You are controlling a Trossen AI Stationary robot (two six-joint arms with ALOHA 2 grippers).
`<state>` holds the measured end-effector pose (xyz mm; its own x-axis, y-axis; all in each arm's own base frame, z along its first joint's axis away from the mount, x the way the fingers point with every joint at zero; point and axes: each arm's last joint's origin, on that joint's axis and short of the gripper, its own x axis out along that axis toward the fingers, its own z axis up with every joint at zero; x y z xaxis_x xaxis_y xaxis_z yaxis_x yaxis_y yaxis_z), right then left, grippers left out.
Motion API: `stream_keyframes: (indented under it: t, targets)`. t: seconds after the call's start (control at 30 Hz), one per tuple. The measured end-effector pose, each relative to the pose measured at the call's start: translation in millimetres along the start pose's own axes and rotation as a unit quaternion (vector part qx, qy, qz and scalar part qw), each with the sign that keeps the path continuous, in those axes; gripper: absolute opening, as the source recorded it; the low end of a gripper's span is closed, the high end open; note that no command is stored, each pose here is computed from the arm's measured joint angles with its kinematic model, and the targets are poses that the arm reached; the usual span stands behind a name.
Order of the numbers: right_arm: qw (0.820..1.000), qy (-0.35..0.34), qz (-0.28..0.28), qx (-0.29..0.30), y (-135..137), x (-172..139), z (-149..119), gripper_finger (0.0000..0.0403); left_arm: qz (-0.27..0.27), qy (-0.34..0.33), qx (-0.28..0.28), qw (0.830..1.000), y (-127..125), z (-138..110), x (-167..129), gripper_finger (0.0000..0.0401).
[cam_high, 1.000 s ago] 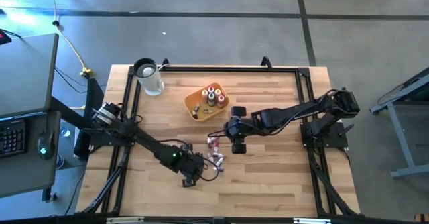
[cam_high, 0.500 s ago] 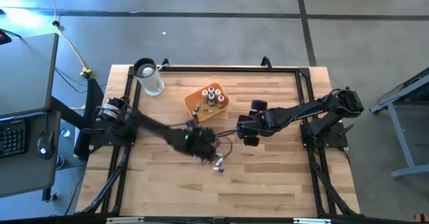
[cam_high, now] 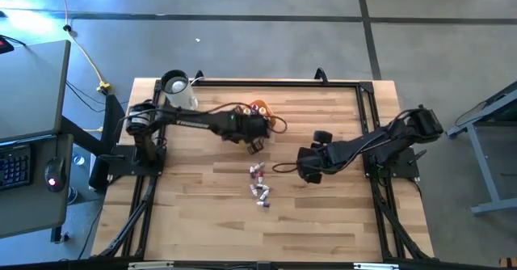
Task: Pick & Place food coloring
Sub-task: Put the small dark green food coloring bottle into the yellow bin, then put the small pink food coloring bottle into the yellow bin
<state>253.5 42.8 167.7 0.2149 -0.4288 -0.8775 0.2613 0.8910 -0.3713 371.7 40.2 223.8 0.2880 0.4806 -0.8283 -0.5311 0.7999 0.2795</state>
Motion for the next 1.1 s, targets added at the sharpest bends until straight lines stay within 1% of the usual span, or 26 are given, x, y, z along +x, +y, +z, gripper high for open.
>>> stream_keyframes:
  t: [0.1,0.2,0.3,0.37,0.43,0.47,0.53,0.6,0.7,0.8,0.87,0.93,1.0,1.07,1.1]
  targets:
    - [1.0,-0.022,0.002,0.01,-3,-5,0,0.0112,-0.008,0.009,-0.007,1.0,6,2,6,0.0111]
    - [0.999,-0.047,0.014,0.024,-4,-9,4,0.0112,-0.018,0.013,-0.008,1.0,6,2,6,0.0126]
    - [0.995,-0.088,0.044,0.035,-1,-11,13,0.0112,-0.018,0.014,-0.003,1.0,5,1,6,0.0136]
    - [0.988,-0.137,0.074,0.022,4,-10,20,0.0112,-0.018,0.015,0.002,1.0,4,0,0,0.0137]
    - [0.973,-0.207,0.106,-0.002,10,-7,26,0.0112,-0.009,0.014,0.009,1.0,7,0,-14,0.0135]
    - [0.962,-0.245,0.124,-0.017,13,-5,28,0.0112,-0.009,0.004,0.006,1.0,8,3,-22,0.0132]
    - [0.935,-0.313,0.158,-0.049,17,-3,29,0.0112,0.001,0.011,0.015,1.0,13,2,-38,0.0126]
    - [0.907,-0.375,0.183,-0.061,19,-2,28,0.0112,0.001,0.013,0.025,1.0,15,4,-55,0.0119]
    - [0.871,-0.446,0.194,-0.071,19,-3,25,0.0114,0.007,0.029,0.047,0.998,23,1,-86,0.0109]
    - [0.846,-0.489,0.195,-0.084,19,-5,25,0.0123,0.025,0.03,0.042,0.998,30,-3,-113,0.0097]
    - [0.839,-0.502,0.192,-0.088,19,-6,28,0.0136,0.041,0.022,0.029,0.999,35,-7,-129,0.0089]
    - [0.836,-0.503,0.196,-0.1,21,-5,35,0.0151,0.059,0.023,0.022,0.998,39,-15,-143,0.0081]
    - [0.833,-0.501,0.207,-0.111,24,0,42,0.0169,0.065,0.014,0.006,0.998,41,-22,-155,0.0076]
    - [0.834,-0.496,0.212,-0.114,28,7,53,0.0188,0.072,0.015,-0.003,0.997,41,-29,-163,0.0071]
    - [0.839,-0.488,0.211,-0.115,28,12,57,0.0196,0.072,0.015,-0.009,0.997,40,-32,-167,0.0069]
